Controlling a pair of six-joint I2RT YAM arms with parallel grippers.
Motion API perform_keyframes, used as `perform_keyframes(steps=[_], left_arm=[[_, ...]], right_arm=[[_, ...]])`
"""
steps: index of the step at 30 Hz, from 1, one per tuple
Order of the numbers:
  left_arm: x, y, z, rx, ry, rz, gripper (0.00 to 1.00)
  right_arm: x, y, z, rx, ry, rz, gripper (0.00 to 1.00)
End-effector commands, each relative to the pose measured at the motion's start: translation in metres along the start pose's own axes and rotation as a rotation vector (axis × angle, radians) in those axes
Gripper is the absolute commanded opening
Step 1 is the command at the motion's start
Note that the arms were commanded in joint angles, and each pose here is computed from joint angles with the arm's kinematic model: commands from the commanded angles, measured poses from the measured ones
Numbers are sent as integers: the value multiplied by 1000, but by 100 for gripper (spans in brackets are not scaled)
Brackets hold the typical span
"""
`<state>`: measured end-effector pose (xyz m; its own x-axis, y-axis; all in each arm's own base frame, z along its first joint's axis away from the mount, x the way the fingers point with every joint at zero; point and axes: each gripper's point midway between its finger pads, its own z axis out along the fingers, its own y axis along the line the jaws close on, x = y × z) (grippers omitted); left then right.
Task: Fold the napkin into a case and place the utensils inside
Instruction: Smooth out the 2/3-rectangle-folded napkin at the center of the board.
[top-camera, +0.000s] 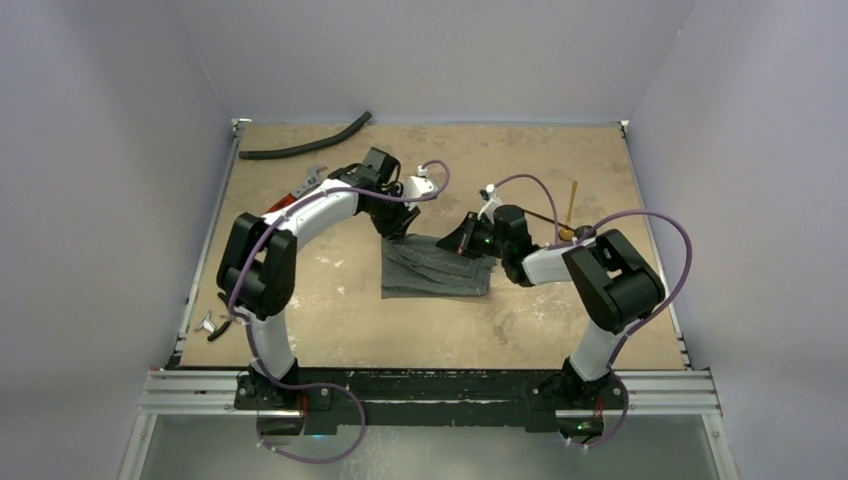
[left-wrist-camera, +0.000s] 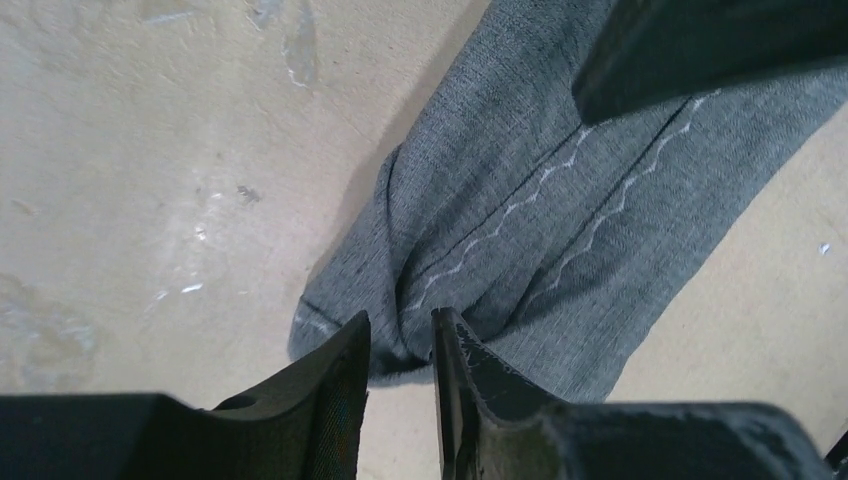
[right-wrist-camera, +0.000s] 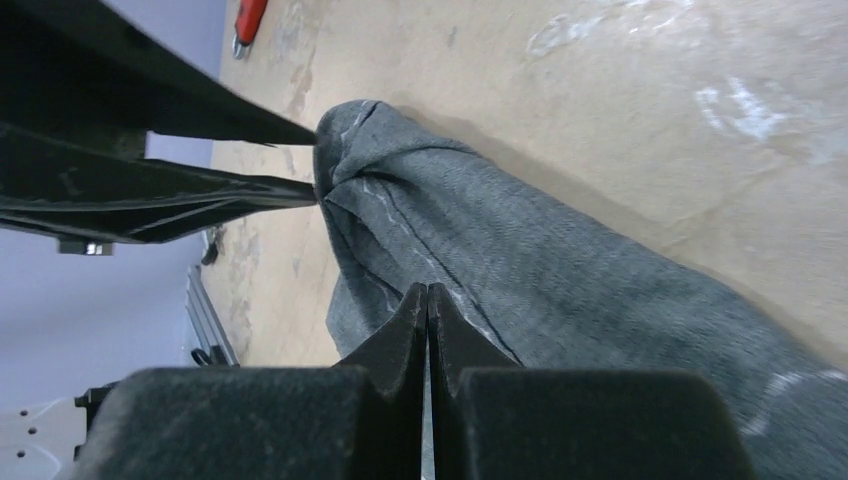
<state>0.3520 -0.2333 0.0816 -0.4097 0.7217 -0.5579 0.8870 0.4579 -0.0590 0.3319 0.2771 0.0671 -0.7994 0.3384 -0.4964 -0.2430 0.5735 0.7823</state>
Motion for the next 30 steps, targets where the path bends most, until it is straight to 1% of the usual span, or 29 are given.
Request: perform_keyframes(steps=[1, 5, 13, 16, 20, 21, 22, 26, 30], left_arm=[[-9, -4, 13, 22, -46, -96, 29], [-4, -4, 17, 22, -41, -95, 33], [21, 8, 27, -80, 29, -20, 31], [30, 10, 30, -120, 64, 32, 25], [38, 8, 30, -139, 90, 63, 8], [39, 7, 29, -142, 94, 68, 2], [39, 7, 29, -146, 93, 72, 0], [35, 8, 26, -166, 78, 78, 0], [29, 9, 21, -190, 48, 73, 0]], right_arm=[[4, 21, 11, -64, 26, -7, 0], [17, 20, 20, -82, 65, 7, 0], [28, 20, 29, -110, 110, 27, 0], [34, 19, 28, -112, 125, 29, 0], [34, 27, 21, -132, 131, 5, 0], [33, 31, 19, -143, 132, -10, 0], [31, 37, 16, -161, 133, -25, 0], [44, 47, 7, -210, 181, -52, 0], [65, 35, 3, -197, 230, -33, 0]])
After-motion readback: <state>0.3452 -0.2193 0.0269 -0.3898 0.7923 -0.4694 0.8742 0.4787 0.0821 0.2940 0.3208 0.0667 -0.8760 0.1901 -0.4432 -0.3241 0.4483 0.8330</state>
